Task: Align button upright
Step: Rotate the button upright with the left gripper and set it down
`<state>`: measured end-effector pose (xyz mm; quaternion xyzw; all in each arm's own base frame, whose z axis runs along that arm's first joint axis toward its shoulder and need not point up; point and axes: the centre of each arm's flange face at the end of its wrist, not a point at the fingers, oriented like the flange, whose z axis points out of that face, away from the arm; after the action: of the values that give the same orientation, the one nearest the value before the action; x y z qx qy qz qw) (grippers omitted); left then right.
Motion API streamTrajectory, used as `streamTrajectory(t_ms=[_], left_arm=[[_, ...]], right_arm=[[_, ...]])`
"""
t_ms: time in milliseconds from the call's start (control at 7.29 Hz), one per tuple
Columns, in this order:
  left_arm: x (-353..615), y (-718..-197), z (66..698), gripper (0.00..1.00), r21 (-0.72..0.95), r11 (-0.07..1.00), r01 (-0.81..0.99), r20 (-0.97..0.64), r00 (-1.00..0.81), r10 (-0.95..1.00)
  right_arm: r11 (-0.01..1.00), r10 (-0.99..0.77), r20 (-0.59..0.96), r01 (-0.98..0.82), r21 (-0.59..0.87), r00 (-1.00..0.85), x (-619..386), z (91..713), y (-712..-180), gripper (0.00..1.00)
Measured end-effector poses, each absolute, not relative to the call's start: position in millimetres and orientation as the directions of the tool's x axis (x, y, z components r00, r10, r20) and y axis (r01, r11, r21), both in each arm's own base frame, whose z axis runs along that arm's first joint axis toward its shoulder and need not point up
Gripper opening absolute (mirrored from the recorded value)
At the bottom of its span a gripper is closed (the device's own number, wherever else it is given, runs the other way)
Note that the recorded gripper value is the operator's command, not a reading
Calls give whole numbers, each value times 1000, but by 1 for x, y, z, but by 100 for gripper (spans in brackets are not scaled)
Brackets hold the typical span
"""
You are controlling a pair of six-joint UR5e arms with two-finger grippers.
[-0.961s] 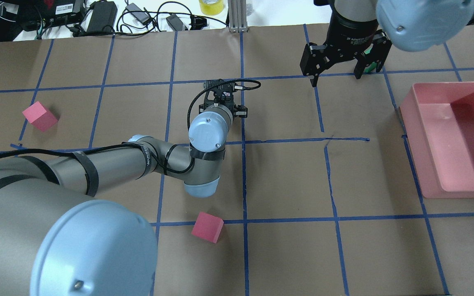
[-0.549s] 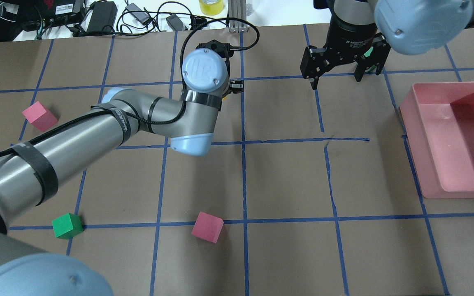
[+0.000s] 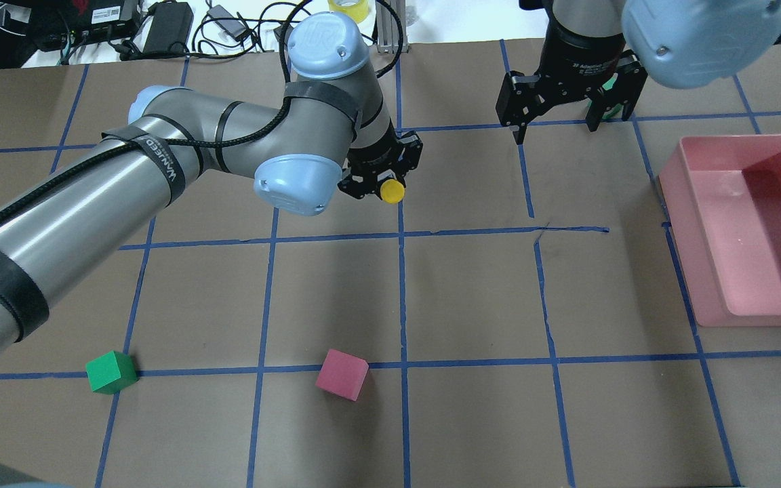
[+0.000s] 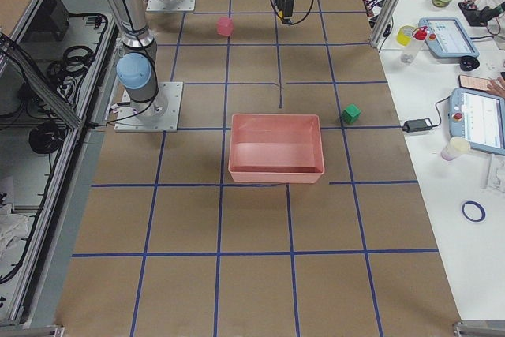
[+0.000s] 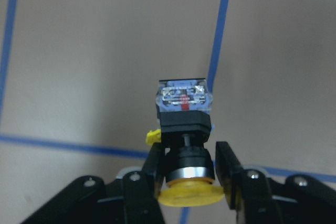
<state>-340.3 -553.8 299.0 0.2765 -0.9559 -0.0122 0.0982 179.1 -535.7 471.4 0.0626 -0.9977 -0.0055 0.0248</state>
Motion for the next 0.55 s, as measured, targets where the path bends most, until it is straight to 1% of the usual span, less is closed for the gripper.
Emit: streamTrajectory(t_ms=[137,275,549], left_arm=[[-334,-557,286,9,185,752,-633,165,-734,-659],[-313,-567,270,9,294,654,-697,131,-648,-750],[-288,-584,237,9,495,500,-711,98,-526,-845]], right_arm=[[992,-125,49,-124,20,-991,179,470,-535,100],[992,-124,50,-123,23,-991,178,470,-535,100],[992,-122,51,-121,32,-991,177,468,-534,100]])
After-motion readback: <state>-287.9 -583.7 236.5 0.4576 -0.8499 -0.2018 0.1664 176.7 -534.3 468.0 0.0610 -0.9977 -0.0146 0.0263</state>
